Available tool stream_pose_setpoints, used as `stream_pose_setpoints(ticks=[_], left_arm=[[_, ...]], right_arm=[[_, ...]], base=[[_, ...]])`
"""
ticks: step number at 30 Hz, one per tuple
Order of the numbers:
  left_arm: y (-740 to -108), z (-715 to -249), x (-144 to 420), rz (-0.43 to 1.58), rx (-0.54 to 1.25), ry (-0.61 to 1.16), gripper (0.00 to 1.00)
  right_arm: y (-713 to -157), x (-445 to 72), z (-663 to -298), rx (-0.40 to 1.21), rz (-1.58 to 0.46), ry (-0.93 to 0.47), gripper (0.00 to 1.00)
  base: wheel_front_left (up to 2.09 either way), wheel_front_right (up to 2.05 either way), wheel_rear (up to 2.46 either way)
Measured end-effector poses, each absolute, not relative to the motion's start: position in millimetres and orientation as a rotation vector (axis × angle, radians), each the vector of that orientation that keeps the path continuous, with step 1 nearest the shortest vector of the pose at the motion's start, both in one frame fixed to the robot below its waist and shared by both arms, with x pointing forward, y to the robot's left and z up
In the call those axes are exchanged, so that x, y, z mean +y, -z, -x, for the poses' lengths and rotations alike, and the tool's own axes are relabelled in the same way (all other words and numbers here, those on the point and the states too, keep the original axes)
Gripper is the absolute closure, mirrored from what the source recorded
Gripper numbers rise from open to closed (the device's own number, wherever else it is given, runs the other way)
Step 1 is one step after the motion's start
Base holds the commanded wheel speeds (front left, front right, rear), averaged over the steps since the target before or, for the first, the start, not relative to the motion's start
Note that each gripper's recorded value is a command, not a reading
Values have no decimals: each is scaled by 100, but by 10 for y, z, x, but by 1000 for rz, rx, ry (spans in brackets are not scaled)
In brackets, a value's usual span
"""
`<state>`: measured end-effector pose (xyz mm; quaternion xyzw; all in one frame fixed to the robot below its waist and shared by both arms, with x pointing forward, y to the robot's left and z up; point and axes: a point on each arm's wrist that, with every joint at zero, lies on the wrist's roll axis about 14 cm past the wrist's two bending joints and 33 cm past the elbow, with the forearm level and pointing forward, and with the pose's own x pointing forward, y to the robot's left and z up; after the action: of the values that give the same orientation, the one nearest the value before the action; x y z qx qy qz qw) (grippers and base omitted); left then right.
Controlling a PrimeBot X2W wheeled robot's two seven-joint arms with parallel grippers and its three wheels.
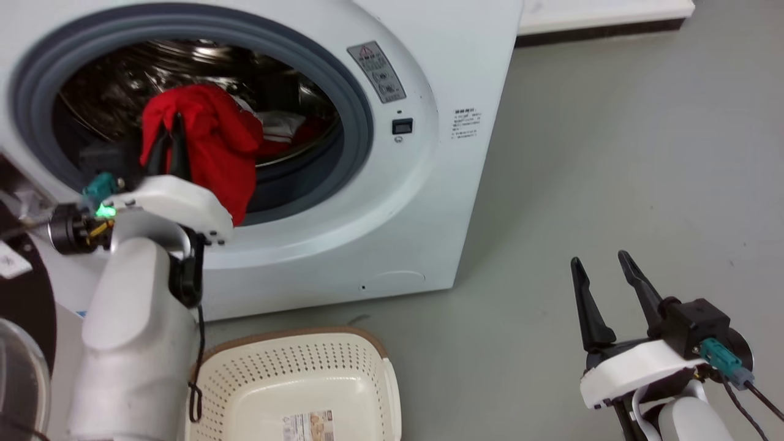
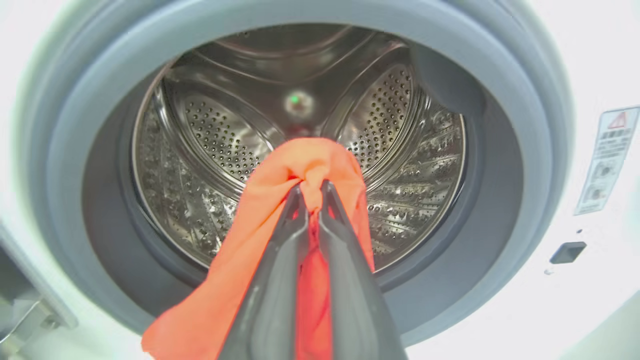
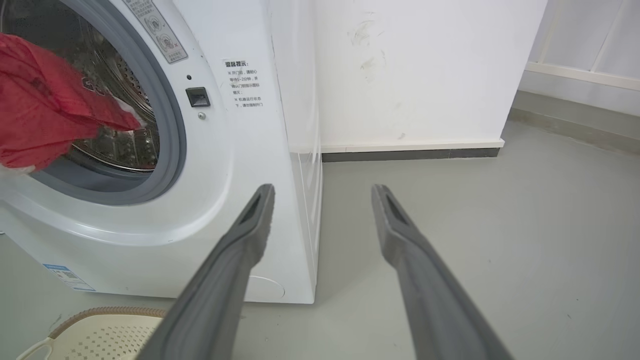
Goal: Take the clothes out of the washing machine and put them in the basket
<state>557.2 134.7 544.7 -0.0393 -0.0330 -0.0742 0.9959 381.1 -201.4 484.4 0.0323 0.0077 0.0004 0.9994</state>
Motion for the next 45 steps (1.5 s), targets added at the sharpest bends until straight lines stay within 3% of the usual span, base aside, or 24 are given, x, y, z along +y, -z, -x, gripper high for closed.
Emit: stream_pose_setpoints(ticks=[16,22,32,45], left_arm=[[-5467,-4412,1532,124,-174,85,100],[-5020,-4026,1551,149,-51,54,100],[-3927,-3607,1462,193,314,28,100],[-2815,-3829,1292,182,648,47,100]], right_arm=[[-5097,-1835,-3636,-24,-47,-55,0],[-5111,-1787,-3654,-21,-39,-70,0],[-4986,-1657,-3838,20,-37,-110,0],[-4628,-1571,-4360,70,-34,-141,0]], base=[[0,0,0],[0,0,0],[0,0,0],[0,0,0]])
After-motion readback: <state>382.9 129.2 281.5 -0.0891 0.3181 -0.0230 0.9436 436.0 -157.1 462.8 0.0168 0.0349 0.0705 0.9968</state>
